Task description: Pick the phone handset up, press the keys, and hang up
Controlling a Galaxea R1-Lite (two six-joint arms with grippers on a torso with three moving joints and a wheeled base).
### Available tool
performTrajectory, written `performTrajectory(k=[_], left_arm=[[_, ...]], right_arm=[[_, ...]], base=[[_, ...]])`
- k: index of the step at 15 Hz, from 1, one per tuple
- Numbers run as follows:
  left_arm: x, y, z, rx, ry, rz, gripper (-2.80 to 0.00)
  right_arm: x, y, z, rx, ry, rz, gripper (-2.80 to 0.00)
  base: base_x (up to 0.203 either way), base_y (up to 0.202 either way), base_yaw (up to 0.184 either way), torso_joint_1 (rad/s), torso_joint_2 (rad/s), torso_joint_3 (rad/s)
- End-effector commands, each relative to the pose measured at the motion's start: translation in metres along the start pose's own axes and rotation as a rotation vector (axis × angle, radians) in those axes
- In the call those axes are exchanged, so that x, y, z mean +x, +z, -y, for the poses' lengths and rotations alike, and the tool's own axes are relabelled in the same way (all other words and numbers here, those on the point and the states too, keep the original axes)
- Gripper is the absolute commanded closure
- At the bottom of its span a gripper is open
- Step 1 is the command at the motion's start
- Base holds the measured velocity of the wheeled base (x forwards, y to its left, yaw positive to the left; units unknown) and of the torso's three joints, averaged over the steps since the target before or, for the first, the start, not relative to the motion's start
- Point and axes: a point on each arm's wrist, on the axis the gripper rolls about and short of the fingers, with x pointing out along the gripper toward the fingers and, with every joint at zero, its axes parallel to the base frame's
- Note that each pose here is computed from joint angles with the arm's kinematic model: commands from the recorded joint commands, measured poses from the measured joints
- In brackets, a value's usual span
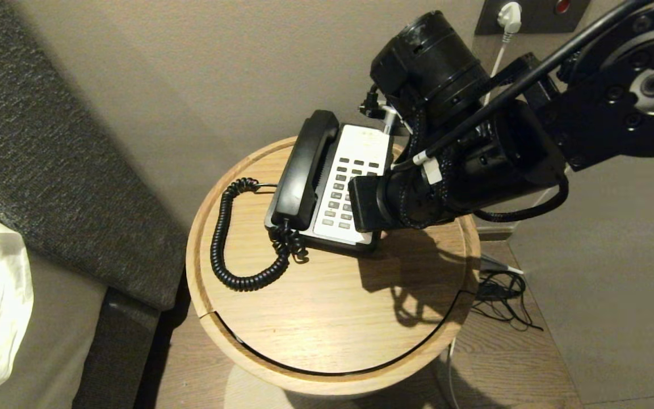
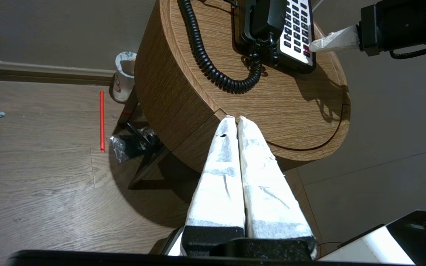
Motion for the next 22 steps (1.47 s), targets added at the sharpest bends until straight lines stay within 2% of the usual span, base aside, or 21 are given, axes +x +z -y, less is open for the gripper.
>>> performTrajectory(k=[1, 12, 18, 20, 22], left_arm=[[0.000, -0.001, 0.000, -0.002, 0.002, -0.001, 0.00], [-0.001, -0.002, -0.001, -0.002, 0.001, -0.003, 0.00], [-0.001, -0.026, -0.010, 0.008, 0.023, -0.047, 0.00], [-0.004, -0.025, -0.011, 0.000, 0.030, -0.019, 0.00], [-0.006, -0.028, -0.012, 0.002, 0.107, 0.013, 0.00]], right_arm=[[0.004, -0.001, 0.000, -0.001, -0.008, -0.012, 0.00], [0.012, -0.008, 0.002, -0.012, -0.029, -0.044, 0.00], [-0.046, 0.003, 0.013, 0.025, 0.021, 0.055, 0.00], [-0.073, 0.003, 0.021, 0.044, 0.036, 0.094, 0.00], [-0.100, -0.003, 0.032, 0.067, 0.037, 0.128, 0.00]], base=[[0.000, 0.000, 0.000, 0.000, 0.00, 0.000], [0.000, 0.000, 0.000, 0.000, 0.00, 0.000], [0.000, 0.000, 0.000, 0.000, 0.00, 0.000], [0.000, 0.000, 0.000, 0.000, 0.00, 0.000], [0.000, 0.000, 0.000, 0.000, 0.00, 0.000]])
